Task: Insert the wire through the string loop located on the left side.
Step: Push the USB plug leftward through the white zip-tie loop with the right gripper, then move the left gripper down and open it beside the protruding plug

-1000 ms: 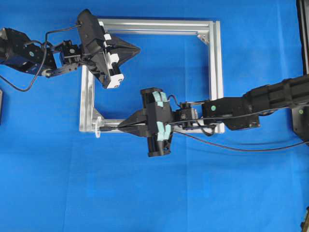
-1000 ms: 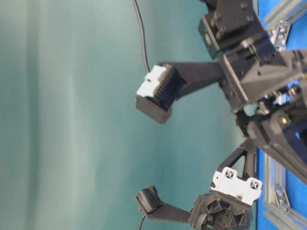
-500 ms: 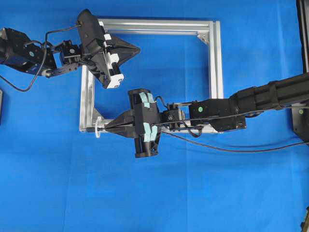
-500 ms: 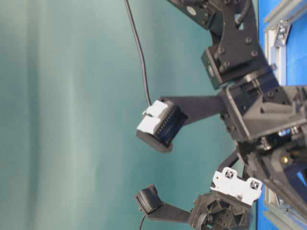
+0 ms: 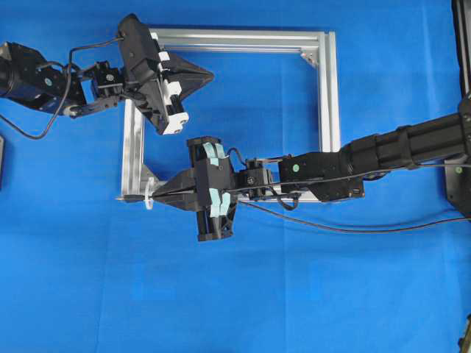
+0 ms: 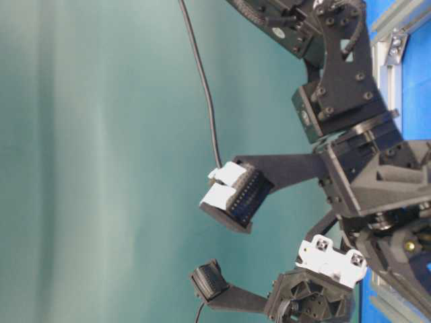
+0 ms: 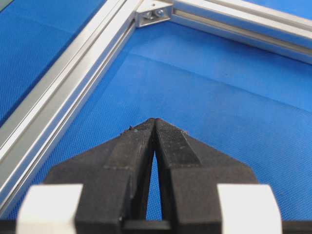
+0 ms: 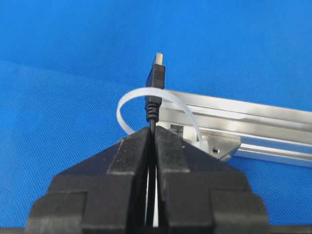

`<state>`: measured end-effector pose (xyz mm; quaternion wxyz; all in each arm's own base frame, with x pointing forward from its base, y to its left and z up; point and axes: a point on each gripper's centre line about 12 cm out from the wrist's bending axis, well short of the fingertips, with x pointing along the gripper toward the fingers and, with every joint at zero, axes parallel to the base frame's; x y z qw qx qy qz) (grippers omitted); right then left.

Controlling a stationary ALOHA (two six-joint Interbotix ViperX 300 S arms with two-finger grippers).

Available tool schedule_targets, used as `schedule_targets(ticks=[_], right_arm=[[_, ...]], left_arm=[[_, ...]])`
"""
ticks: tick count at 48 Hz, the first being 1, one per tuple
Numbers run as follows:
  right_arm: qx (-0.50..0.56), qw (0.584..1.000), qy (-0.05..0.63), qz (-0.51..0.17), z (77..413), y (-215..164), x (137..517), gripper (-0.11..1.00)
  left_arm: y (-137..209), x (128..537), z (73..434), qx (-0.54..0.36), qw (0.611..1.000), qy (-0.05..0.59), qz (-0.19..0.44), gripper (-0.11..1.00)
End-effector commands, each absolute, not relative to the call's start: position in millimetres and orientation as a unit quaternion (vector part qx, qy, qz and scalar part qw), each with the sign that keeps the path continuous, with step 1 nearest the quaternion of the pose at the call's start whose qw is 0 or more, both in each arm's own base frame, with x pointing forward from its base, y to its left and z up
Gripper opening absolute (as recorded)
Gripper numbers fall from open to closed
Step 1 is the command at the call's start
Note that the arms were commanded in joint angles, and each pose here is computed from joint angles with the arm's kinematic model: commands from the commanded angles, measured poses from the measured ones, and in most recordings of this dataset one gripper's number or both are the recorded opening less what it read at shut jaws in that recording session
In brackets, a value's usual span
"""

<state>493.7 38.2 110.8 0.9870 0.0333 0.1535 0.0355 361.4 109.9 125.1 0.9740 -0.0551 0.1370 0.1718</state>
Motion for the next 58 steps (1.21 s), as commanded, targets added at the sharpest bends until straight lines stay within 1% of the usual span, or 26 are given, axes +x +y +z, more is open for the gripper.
schedule_targets(ticks=[1,13,25,58], right_arm=[[0.036,0.99,0.13,0.034,129,37,499,-0.01],[0.035,0.99,0.13,0.035,129,37,499,-0.01],[0.036,0.99,0.131,0.034,129,37,499,-0.01],[0.035,0.99,0.136,0.034,127,37,498,-0.01]], left_arm=[[110,364,141,-0.051,0.978,0.112,0.17,0.0],[110,363,141,-0.052,0.978,0.112,0.17,0.0],[106,348,138,-0.052,0.977,0.114,0.172,0.0],[82,259,133,-0.052,0.974,0.137,0.173,0.0]])
